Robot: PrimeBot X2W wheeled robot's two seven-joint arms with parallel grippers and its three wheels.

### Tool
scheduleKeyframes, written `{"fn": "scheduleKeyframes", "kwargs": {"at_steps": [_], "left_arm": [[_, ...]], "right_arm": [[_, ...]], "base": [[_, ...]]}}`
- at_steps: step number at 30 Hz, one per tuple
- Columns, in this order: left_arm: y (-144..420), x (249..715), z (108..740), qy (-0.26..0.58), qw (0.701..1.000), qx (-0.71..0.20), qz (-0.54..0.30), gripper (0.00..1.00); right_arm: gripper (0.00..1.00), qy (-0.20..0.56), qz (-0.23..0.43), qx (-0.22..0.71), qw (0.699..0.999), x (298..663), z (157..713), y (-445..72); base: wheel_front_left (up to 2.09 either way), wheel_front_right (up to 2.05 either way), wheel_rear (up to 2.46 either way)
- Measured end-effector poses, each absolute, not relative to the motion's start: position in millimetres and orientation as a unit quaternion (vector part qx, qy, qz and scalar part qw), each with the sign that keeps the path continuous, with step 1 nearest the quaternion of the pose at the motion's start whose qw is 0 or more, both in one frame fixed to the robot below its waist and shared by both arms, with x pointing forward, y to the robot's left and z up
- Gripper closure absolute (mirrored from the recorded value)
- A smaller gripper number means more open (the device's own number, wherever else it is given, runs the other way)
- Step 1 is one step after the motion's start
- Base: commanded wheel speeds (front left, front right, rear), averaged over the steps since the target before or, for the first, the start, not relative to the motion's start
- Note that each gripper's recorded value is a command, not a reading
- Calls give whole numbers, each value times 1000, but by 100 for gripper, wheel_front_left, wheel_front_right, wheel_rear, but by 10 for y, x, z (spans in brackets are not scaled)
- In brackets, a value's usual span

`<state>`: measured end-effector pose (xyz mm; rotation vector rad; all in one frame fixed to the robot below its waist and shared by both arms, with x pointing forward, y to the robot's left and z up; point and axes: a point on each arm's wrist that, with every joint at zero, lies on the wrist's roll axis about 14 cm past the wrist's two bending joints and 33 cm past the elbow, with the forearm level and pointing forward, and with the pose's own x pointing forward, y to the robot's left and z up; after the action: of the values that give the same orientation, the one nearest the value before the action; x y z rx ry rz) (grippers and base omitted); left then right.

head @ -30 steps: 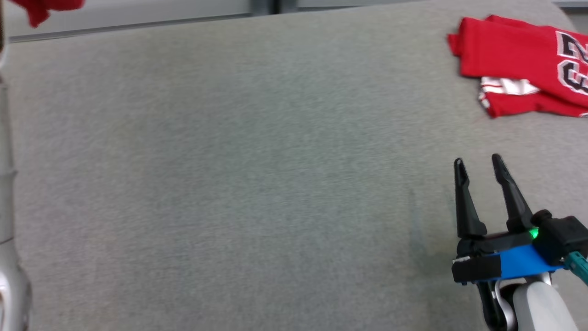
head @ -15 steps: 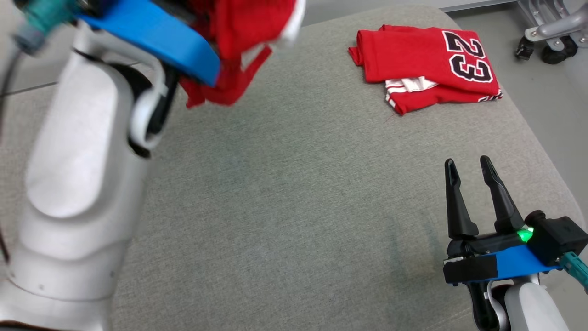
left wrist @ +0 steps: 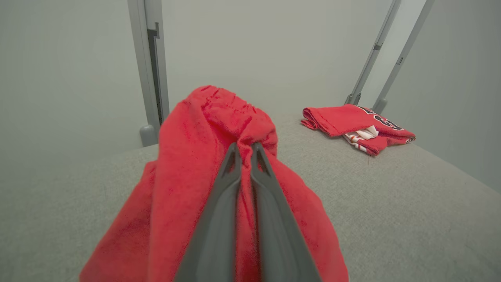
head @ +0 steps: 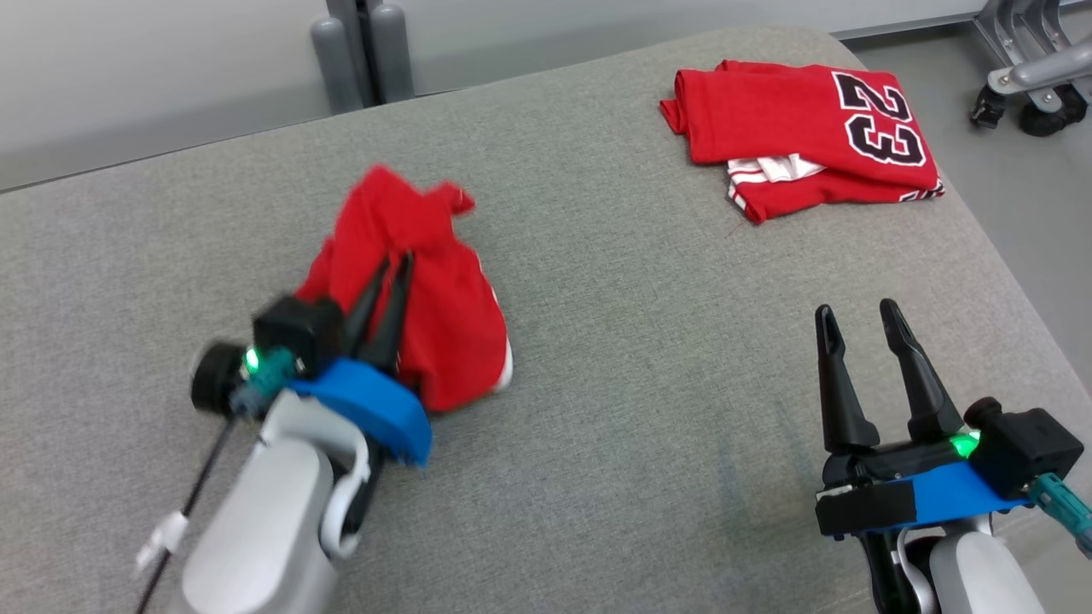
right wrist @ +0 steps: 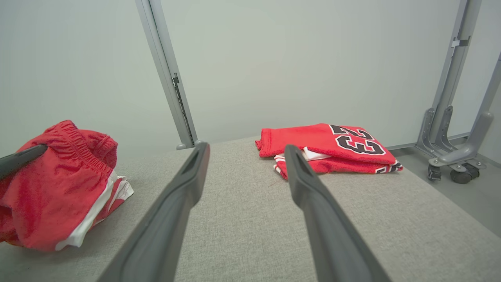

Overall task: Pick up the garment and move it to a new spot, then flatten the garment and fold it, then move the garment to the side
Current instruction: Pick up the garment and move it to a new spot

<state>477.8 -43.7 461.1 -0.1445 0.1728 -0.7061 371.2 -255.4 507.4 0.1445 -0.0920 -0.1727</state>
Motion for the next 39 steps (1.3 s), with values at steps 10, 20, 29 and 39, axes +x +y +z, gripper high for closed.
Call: {"fn": "scheduleKeyframes", "kwargs": {"at_steps": [10, 20, 29, 39], "left_arm": [[-351, 4255, 4187, 122, 931, -51, -339, 0], [352, 4528, 4846, 3, 974, -28, -226, 0], [1344, 4345, 5132, -45, 995, -13, -83, 0], [1978, 3839, 5035, -30, 999, -24, -3, 0]], "right_arm": [[0, -36, -58, 77, 995, 3772, 5005, -2365], [0, -41, -21, 84, 995, 3825, 5033, -2117], [0, -47, 7, 89, 995, 3908, 5073, -1927], [0, -39, 31, 87, 995, 3864, 5039, -1761]], "base": [[0, 0, 0], [0, 0, 0], [0, 0, 0], [0, 0, 0]]}}
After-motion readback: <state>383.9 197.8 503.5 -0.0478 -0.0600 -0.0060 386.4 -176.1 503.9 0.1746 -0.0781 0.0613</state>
